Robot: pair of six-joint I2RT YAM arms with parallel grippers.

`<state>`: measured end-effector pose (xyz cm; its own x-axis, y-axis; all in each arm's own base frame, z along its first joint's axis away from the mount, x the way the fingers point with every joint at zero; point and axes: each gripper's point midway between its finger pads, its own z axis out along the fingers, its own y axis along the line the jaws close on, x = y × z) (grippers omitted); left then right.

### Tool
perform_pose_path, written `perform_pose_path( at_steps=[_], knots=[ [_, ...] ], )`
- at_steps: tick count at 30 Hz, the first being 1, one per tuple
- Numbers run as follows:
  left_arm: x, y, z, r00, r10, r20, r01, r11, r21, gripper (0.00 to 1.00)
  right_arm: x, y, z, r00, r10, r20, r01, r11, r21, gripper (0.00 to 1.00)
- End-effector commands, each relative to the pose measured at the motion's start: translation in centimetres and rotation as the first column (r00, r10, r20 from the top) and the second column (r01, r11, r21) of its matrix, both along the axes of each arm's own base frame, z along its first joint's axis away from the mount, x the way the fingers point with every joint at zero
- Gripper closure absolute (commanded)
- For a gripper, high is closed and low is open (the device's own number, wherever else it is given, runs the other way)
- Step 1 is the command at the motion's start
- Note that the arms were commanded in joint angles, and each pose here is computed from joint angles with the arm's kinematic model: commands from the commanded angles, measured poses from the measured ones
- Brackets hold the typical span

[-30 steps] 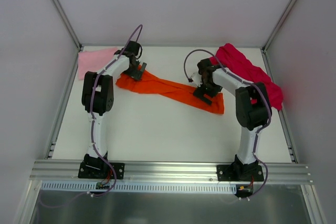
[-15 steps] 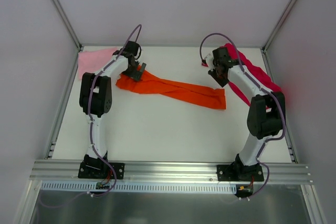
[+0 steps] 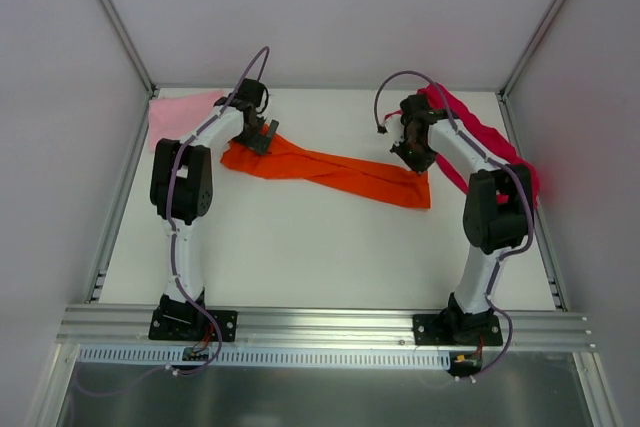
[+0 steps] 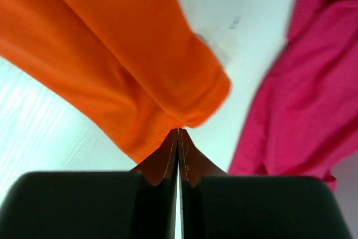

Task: Fold and stack the t-shirts
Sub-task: Rotate the tshirt 90 degrees

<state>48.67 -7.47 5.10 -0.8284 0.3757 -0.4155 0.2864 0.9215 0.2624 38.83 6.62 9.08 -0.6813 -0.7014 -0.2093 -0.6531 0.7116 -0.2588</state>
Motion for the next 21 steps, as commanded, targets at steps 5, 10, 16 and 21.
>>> perform_pose_path(
  at_steps=[5, 10, 16, 21],
  knots=[
    [0.0, -0.2, 2.0, 0.999, -0.01, 0.048, 0.011, 1.0, -0.018, 0.01, -2.7, 1.4, -3.1, 0.969, 0.057, -0.239, -0.038, 0.996, 0.085, 0.99],
    [-0.1, 0.0, 2.1, 0.999, -0.007, 0.047, 0.008, 1.0, -0.02, 0.01, -3.1, 1.8, -4.6, 0.949, 0.074, -0.307, -0.041, 0.993, 0.11, 0.99],
    [0.0, 0.0, 2.8, 0.998, -0.001, 0.061, 0.003, 0.999, -0.035, 0.01, -3.1, 2.0, -5.8, 0.939, 0.072, -0.337, -0.035, 0.993, 0.116, 0.99],
    [-0.2, -0.1, 2.5, 0.999, -0.003, 0.053, 0.005, 0.999, -0.04, 0.01, -4.0, 2.7, -6.4, 0.916, 0.097, -0.39, -0.04, 0.987, 0.153, 0.99]
  ],
)
